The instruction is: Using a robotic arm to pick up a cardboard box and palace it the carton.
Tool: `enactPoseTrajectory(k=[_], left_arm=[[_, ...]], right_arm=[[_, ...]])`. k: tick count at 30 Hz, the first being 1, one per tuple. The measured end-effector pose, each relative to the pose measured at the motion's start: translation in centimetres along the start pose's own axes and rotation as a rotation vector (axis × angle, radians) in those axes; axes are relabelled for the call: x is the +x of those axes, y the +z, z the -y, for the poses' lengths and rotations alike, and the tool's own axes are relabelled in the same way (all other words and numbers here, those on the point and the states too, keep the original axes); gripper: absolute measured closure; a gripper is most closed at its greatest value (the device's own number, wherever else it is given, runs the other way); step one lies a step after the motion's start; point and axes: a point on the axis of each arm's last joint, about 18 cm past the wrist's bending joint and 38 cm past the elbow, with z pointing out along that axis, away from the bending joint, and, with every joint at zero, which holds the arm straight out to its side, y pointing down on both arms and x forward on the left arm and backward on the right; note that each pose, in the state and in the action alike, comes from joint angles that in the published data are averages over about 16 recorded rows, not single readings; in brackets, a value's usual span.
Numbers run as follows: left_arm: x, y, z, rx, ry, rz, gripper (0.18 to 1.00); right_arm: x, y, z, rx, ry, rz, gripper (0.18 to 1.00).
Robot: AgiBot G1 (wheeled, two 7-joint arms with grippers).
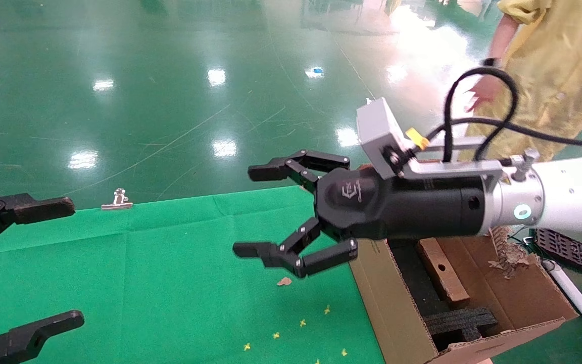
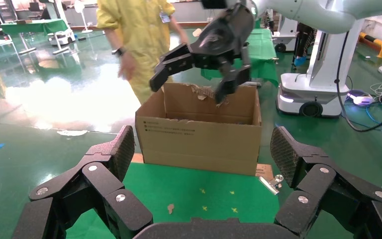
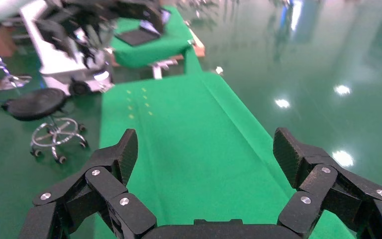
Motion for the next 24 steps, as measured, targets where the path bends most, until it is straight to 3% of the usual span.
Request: enactPoseTrajectory(k=[12,24], left_arm=[[0.0,0.0,0.0,0.000,0.000,0.000,0.184],[0.0,0.0,0.0,0.000,0.000,0.000,0.184]], right_arm=[[-3.4,-0.2,0.2,0.134,-0.075,0.082,0.178],[-3.7,-0.2,0.2,0.143,-0.079,0.087,0.178]])
